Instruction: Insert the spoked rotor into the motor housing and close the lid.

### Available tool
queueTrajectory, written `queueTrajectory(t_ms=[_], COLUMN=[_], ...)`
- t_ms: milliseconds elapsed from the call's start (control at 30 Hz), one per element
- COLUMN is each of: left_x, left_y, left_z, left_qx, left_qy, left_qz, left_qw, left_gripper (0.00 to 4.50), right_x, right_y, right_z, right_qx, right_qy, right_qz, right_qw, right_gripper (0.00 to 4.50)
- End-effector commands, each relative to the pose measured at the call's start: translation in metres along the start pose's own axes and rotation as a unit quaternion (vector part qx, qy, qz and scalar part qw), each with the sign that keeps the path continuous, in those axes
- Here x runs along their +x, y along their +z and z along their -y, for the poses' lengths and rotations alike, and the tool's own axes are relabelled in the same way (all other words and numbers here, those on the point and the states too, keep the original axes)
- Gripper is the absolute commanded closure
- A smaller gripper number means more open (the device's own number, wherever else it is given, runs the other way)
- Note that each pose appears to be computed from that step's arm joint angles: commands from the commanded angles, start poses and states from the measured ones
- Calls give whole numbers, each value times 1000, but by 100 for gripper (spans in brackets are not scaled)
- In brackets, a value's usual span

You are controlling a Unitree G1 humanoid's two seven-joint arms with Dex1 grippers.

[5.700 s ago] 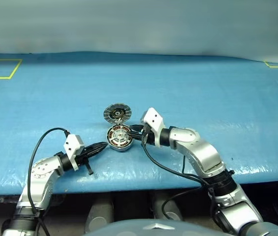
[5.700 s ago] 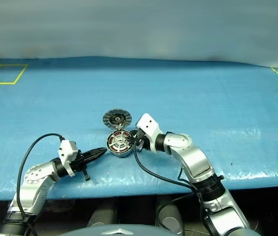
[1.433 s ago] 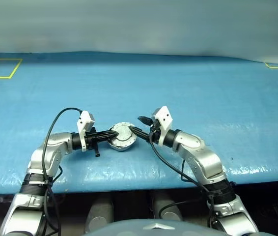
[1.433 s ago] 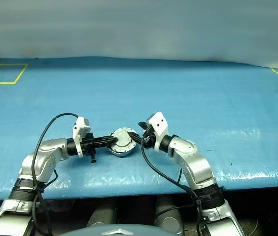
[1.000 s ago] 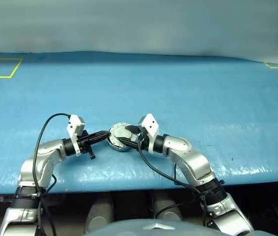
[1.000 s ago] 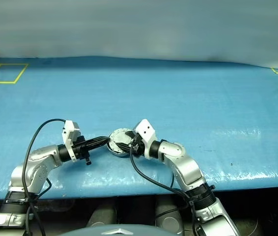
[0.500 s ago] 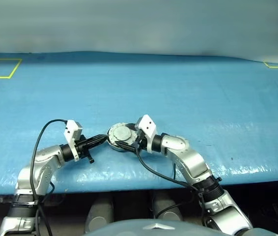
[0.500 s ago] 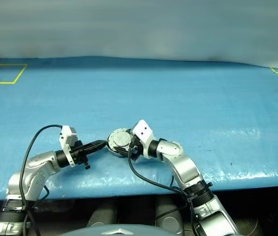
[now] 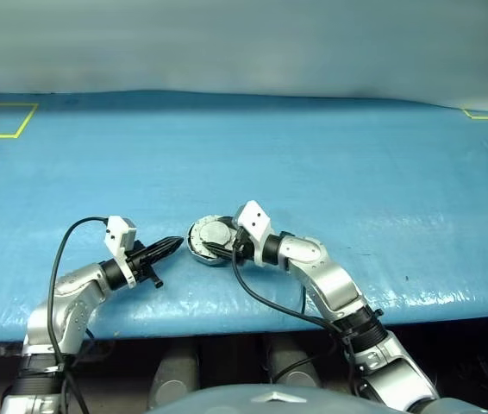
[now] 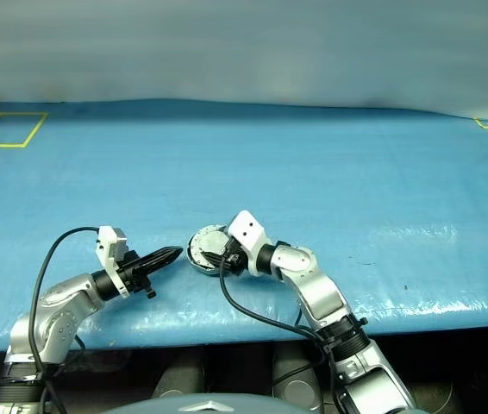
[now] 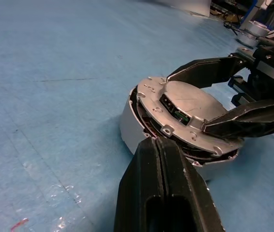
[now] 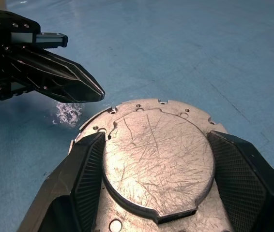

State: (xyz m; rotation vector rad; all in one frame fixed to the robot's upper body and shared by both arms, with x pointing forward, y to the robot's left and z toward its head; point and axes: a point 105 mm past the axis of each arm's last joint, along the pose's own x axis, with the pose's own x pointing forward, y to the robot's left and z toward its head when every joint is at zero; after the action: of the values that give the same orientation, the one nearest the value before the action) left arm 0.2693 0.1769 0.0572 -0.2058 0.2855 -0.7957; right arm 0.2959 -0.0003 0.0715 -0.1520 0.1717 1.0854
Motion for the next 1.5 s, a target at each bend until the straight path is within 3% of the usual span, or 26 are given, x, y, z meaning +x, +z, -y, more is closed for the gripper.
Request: queueTrajectory(t_ms=[33, 333, 867, 1500], left_x=[-2, -4, -6, -4], left_y=[13, 9, 5, 0], left_z=[5, 5, 3, 2], left_qx=[17, 13, 10, 6], left_qy=[-4, 8, 21, 26], left_qz=[28, 32, 29, 26], left_qw=[999, 999, 999, 999], left_gripper=[450, 450, 450, 450], right_x=[2, 6, 12, 12], right_y=[9, 21, -1, 13], right_z=[-10, -19, -4, -7], right_qx=[-5, -22, -50, -1], right_qy=[23, 30, -45, -34], right_qz=[9, 9, -83, -61], right_qw=[1000, 999, 994, 998], right_gripper=[149, 149, 149, 149])
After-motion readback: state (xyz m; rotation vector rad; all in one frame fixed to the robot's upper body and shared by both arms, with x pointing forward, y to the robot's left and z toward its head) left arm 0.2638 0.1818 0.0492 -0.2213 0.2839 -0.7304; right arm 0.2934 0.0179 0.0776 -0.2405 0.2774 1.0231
